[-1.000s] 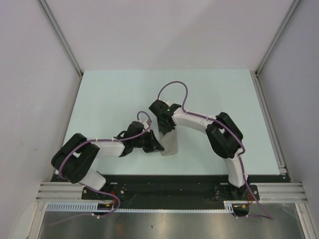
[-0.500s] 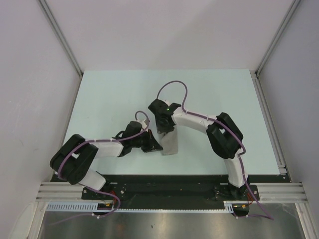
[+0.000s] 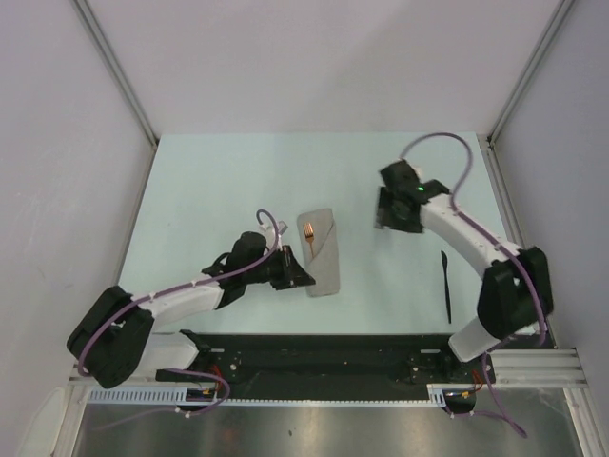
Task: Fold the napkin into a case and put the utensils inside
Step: Pick up the knife from the center of the board.
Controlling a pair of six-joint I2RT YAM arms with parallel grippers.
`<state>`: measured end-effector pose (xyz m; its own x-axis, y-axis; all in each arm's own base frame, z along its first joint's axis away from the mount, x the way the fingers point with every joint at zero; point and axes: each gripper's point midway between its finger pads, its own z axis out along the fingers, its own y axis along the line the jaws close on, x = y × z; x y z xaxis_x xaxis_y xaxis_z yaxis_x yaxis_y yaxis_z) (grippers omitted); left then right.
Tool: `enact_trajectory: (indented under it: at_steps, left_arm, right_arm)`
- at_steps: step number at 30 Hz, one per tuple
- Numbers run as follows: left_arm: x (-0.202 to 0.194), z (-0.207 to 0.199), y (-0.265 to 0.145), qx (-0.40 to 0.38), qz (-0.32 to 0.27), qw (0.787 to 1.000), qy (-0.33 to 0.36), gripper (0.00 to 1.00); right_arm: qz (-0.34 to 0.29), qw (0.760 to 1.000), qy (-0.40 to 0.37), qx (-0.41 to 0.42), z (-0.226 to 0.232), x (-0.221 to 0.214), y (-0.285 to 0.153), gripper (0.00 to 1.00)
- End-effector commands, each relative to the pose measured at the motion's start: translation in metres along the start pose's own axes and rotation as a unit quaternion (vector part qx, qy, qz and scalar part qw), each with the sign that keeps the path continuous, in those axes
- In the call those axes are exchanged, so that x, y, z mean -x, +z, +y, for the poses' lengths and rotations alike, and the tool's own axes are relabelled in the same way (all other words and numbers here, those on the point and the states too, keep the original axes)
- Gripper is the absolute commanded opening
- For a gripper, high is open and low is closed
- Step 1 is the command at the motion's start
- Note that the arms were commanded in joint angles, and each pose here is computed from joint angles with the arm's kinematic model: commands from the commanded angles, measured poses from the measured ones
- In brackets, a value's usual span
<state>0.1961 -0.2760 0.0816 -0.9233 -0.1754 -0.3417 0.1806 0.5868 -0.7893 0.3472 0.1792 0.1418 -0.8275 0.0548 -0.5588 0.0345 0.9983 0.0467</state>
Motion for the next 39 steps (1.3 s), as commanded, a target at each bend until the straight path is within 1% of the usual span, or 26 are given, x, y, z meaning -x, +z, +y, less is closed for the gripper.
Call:
enact_trajectory:
  at_steps: [1,2,3,4,5,6,8,9,10,12,14,17,19,22,24,27,28,29,32,34,36,39]
  left_arm:
    - [-0.001,-0.032,-0.014,-0.039,-0.015,0.998,0.048,0.20]
    - [-0.003,-0.038,-0.016,-0.046,-0.012,0.997,0.054,0.22]
    - [-0.004,-0.041,-0.017,-0.050,-0.012,0.997,0.060,0.22]
    - [-0.005,-0.045,-0.019,-0.057,-0.008,0.996,0.064,0.22]
    - [-0.007,-0.048,-0.020,-0.062,-0.005,0.996,0.067,0.24]
    - [-0.007,-0.050,-0.020,-0.066,-0.003,0.996,0.068,0.24]
    - [-0.010,-0.054,-0.022,-0.076,0.004,0.995,0.070,0.25]
    - [-0.010,-0.055,-0.022,-0.078,0.005,0.995,0.069,0.25]
    - [-0.011,-0.056,-0.023,-0.081,0.007,0.994,0.070,0.25]
    - [-0.011,-0.059,-0.026,-0.085,0.005,0.994,0.071,0.25]
    - [-0.011,-0.062,-0.028,-0.088,0.003,0.993,0.076,0.26]
    - [-0.011,-0.062,-0.029,-0.089,0.003,0.993,0.078,0.24]
    - [-0.012,-0.062,-0.028,-0.092,0.008,0.993,0.078,0.23]
    - [-0.014,-0.062,-0.027,-0.097,0.012,0.992,0.075,0.22]
    - [-0.015,-0.063,-0.027,-0.101,0.015,0.992,0.076,0.22]
    - [-0.013,-0.063,-0.028,-0.098,0.012,0.992,0.080,0.22]
    - [-0.013,-0.064,-0.029,-0.097,0.012,0.992,0.080,0.22]
    - [-0.013,-0.064,-0.029,-0.098,0.011,0.992,0.082,0.22]
    - [-0.013,-0.066,-0.031,-0.100,0.010,0.991,0.085,0.22]
    - [-0.012,-0.066,-0.033,-0.099,0.009,0.991,0.087,0.22]
    - [-0.013,-0.065,-0.033,-0.097,0.008,0.991,0.087,0.21]
    - [-0.013,-0.066,-0.033,-0.098,0.008,0.991,0.086,0.21]
  right_arm:
    - [0.043,0.993,0.069,-0.080,-0.115,-0.052,-0.010,0.73]
    - [0.067,0.989,0.087,-0.095,-0.135,-0.078,-0.005,0.74]
    - [0.054,0.987,0.125,-0.090,-0.152,-0.082,-0.015,0.74]
    - [0.057,0.984,0.144,-0.090,-0.159,-0.091,-0.015,0.74]
    - [0.047,0.983,0.154,-0.093,-0.162,-0.094,-0.018,0.75]
    - [0.017,0.982,0.156,-0.109,-0.169,-0.084,-0.026,0.77]
    - [0.010,0.968,0.210,-0.134,-0.182,-0.083,-0.029,0.83]
    - [0.029,0.963,0.235,-0.132,-0.186,-0.094,-0.024,0.81]
    - [0.048,0.953,0.259,-0.146,-0.198,-0.104,-0.017,0.81]
    - [0.077,0.945,0.284,-0.142,-0.200,-0.120,-0.005,0.81]
    - [0.087,0.941,0.295,-0.139,-0.200,-0.126,0.006,0.81]
    - [0.085,0.946,0.278,-0.145,-0.206,-0.137,0.019,0.81]
    - [0.093,0.945,0.280,-0.140,-0.204,-0.144,0.024,0.79]
    - [0.092,0.944,0.286,-0.138,-0.205,-0.150,0.032,0.74]
    - [0.101,0.941,0.284,-0.154,-0.210,-0.156,0.034,0.69]
    - [0.106,0.939,0.286,-0.157,-0.211,-0.158,0.038,0.67]
    - [0.108,0.940,0.284,-0.157,-0.211,-0.159,0.040,0.66]
    - [0.112,0.939,0.284,-0.155,-0.210,-0.158,0.041,0.63]
    - [0.112,0.939,0.280,-0.164,-0.214,-0.157,0.042,0.61]
    - [0.120,0.940,0.279,-0.153,-0.210,-0.159,0.045,0.51]
    - [0.139,0.938,0.283,-0.144,-0.205,-0.170,0.050,0.45]
    - [0.150,0.938,0.283,-0.130,-0.192,-0.180,0.056,0.33]
